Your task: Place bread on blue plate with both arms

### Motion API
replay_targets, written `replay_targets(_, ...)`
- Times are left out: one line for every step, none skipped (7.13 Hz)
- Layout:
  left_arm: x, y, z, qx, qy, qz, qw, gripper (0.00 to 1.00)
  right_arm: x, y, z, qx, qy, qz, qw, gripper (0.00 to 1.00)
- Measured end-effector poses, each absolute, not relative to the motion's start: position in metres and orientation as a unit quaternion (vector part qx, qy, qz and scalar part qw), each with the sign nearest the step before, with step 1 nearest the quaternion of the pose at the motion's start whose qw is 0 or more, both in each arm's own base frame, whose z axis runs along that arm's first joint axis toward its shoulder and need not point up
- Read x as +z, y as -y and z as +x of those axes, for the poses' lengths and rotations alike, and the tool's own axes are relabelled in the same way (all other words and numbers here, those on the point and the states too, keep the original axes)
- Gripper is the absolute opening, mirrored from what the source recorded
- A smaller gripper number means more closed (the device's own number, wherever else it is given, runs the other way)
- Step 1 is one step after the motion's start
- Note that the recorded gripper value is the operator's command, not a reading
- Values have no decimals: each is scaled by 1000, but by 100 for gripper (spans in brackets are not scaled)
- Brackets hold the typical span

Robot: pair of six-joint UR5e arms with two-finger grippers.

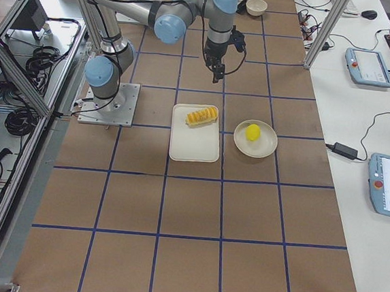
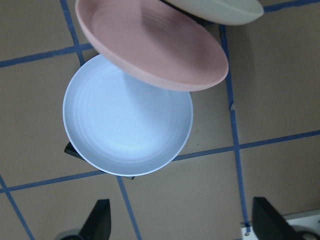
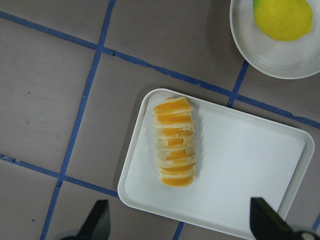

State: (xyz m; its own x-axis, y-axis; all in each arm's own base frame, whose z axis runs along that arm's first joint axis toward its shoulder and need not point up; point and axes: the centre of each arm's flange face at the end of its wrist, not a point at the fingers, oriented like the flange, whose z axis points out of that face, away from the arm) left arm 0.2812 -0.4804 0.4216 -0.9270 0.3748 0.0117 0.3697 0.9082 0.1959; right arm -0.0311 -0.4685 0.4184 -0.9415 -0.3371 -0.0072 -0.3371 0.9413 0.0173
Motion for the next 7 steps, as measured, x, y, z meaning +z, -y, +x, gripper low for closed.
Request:
replay_targets(405, 492, 313, 91, -966, 241, 23, 100, 400, 465, -32, 11, -985, -170, 4, 98)
replay_targets(387, 501, 344, 80, -959, 273, 17, 100, 380, 460, -30, 13, -986, -168, 6, 98)
replay_targets(370, 512, 368, 61, -954, 292, 6, 100, 359, 456, -28, 9, -986, -167, 4, 99)
replay_targets(353, 523, 383, 44, -953, 301, -8, 100, 341, 452, -27, 3, -986, -166, 0, 99)
replay_targets(330, 532, 391, 33, -952, 303, -29, 100, 327, 450, -26, 2, -986, -166, 0, 99)
replay_targets(303, 540, 393, 27, -951, 302, -55, 100, 312, 452, -28, 4, -986, -166, 1, 99)
replay_targets(276, 544, 394, 26, -950, 300, -81, 100, 294, 457, -29, 5, -986, -166, 1, 99)
